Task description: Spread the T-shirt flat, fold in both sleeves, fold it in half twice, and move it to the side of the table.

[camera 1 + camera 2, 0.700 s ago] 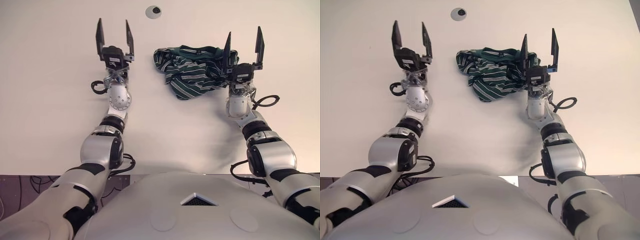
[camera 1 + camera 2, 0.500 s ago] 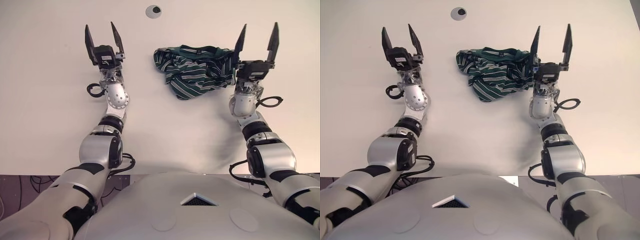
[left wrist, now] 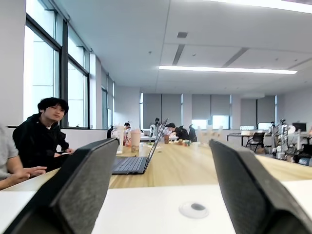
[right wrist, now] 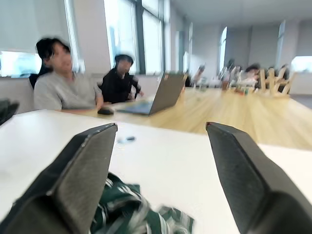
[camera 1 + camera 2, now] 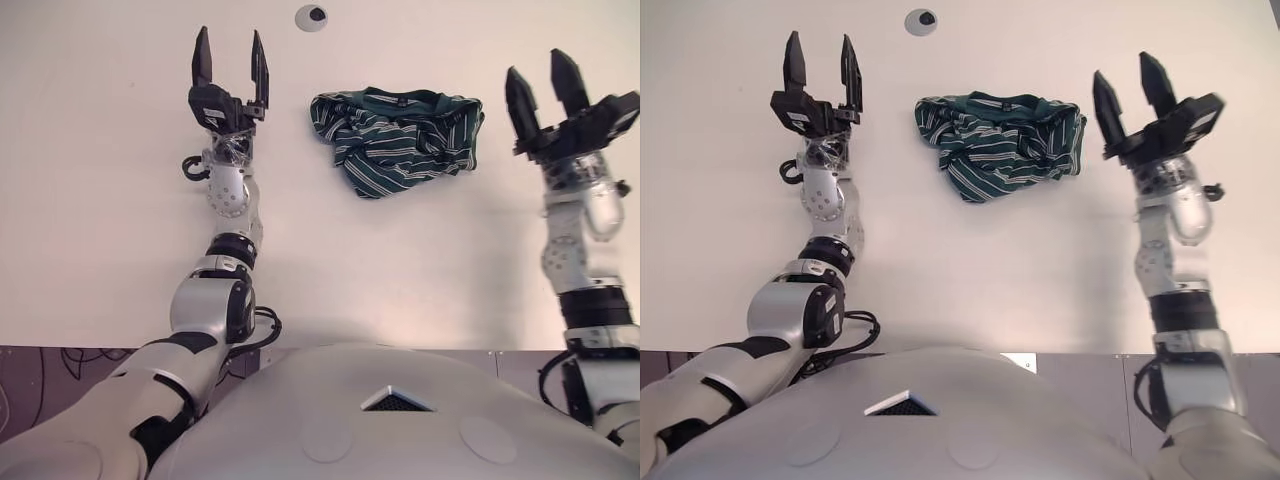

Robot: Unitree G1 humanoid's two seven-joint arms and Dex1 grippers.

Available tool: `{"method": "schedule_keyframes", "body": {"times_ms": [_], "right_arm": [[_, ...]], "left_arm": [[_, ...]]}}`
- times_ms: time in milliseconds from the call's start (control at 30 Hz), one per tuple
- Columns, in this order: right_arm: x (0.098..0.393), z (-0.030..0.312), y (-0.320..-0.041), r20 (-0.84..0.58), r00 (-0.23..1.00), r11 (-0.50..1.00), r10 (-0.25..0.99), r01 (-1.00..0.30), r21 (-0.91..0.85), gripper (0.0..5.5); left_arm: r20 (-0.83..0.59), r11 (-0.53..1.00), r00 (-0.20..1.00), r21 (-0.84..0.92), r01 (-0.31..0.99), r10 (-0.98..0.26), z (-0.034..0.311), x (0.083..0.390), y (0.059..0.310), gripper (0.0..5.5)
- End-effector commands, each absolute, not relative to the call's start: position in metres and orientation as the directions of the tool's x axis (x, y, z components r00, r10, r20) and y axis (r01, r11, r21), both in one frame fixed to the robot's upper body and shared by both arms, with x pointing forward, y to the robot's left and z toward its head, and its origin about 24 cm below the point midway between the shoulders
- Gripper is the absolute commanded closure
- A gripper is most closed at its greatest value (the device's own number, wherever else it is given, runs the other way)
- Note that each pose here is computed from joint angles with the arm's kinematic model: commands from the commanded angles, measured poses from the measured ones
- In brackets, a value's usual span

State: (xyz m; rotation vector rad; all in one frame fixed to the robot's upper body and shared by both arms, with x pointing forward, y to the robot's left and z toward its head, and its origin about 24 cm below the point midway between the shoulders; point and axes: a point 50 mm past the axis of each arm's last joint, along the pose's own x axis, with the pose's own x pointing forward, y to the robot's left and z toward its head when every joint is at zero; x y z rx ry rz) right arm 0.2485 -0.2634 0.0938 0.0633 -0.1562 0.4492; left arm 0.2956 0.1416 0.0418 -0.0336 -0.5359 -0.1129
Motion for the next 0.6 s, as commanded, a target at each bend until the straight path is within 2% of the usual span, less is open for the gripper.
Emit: {"method": "schedule_keyframes", "body": {"times_ms": [33,233,400,600], "right_arm": [[0.228,0.081,-0.275,-0.031,0.889,0.887,0.458,-0.454,0.088,2.16],[0.232,0.059,-0.259,-0.177,0.843,0.856,0.508,-0.472,0.209,2.16],[0.248,0.058,-0.241,-0.161,0.812,0.812,0.561,-0.501,0.301,2.16],[0.262,0.05,-0.225,-0.191,0.781,0.79,0.595,-0.524,0.317,2.16]], "left_arm": [[0.47,0.992,0.88,-0.066,0.111,-0.068,0.025,0.281,0.137,2.09],[0.461,0.992,0.885,-0.066,0.104,-0.062,0.023,0.279,0.14,2.09],[0.46,0.993,0.886,-0.061,0.101,-0.062,0.024,0.28,0.141,2.09],[0.458,0.993,0.887,-0.062,0.1,-0.06,0.025,0.282,0.141,2.09]]}}
